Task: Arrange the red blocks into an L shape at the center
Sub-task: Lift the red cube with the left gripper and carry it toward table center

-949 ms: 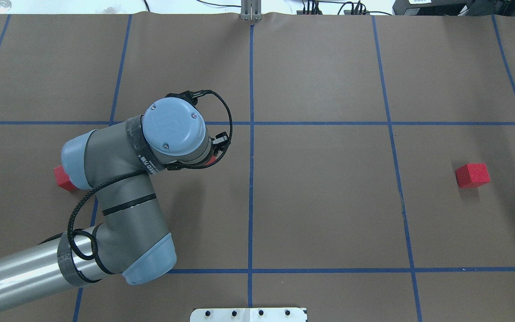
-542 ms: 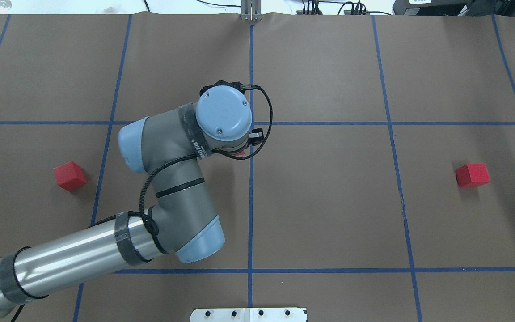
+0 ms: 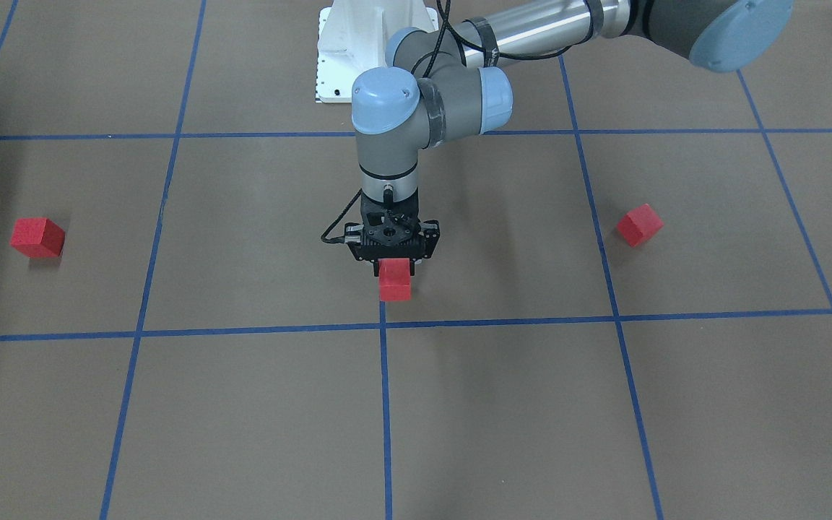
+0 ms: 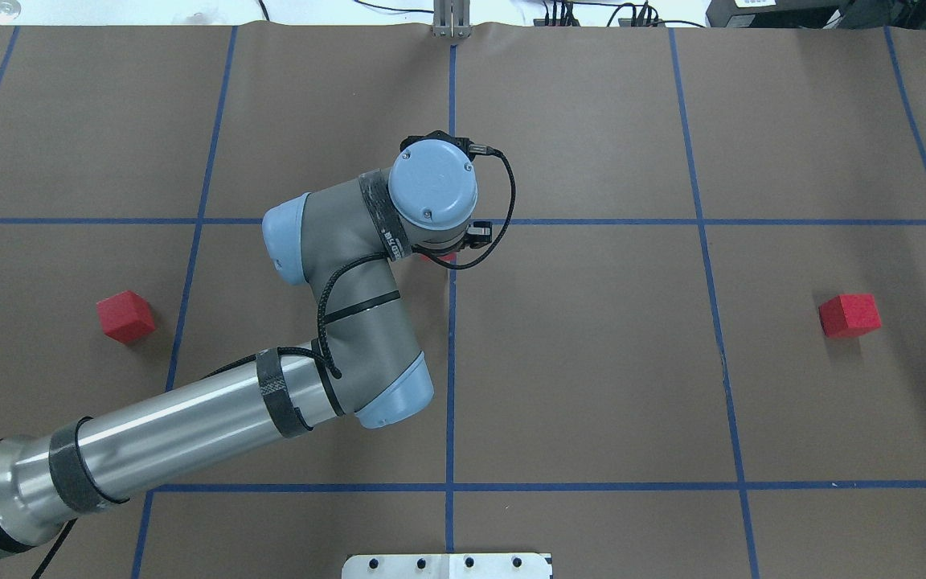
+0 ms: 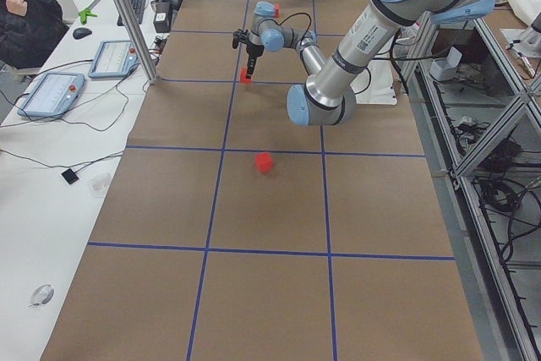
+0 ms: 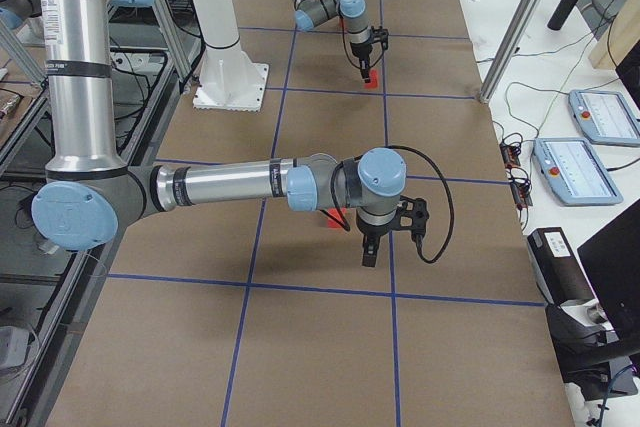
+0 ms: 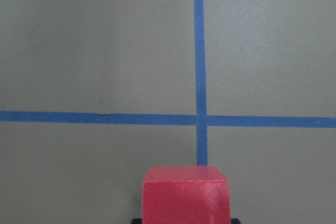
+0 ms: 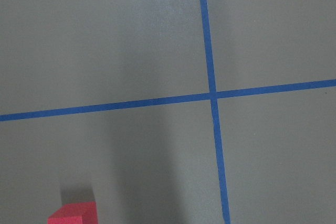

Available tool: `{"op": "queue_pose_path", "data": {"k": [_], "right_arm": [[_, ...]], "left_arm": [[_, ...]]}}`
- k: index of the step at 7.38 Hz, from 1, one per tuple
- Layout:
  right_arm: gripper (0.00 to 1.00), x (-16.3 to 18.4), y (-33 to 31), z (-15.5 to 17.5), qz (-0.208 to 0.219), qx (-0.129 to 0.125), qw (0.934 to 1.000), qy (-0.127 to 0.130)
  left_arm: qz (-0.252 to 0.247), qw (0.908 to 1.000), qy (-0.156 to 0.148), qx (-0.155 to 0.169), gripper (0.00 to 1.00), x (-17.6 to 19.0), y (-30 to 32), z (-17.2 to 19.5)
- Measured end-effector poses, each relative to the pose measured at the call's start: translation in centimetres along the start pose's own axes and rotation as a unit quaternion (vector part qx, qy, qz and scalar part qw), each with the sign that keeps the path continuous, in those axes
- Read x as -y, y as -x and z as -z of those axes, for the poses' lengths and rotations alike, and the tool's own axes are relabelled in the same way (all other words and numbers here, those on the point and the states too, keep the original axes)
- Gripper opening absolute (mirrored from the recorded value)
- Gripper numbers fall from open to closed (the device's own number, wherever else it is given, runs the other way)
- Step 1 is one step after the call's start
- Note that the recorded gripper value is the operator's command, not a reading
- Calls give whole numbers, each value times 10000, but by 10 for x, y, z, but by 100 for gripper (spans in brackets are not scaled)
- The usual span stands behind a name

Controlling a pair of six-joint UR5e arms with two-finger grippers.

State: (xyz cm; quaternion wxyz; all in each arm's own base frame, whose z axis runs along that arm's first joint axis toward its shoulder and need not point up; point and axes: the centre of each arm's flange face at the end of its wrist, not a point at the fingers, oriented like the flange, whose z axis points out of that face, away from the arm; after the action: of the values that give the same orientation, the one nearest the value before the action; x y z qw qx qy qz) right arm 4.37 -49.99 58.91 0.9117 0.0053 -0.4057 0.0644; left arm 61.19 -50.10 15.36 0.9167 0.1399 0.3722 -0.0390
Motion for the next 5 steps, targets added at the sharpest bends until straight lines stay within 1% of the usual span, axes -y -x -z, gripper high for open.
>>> {"op": "queue_pose_path", "data": {"k": [2,3,5], "right_arm": [[99,0,0,0,-1,-1,10000,1],[99,0,0,0,-1,-5,10000,0],[99,0,0,0,3,-1,10000,-3]], "left_arm": [[-327,9995,-1,23,0,5,1,-2],[-370,9993,3,21,0,6,-1,-3],[-251,9997,2,-2,0,8,-7,-3]]}}
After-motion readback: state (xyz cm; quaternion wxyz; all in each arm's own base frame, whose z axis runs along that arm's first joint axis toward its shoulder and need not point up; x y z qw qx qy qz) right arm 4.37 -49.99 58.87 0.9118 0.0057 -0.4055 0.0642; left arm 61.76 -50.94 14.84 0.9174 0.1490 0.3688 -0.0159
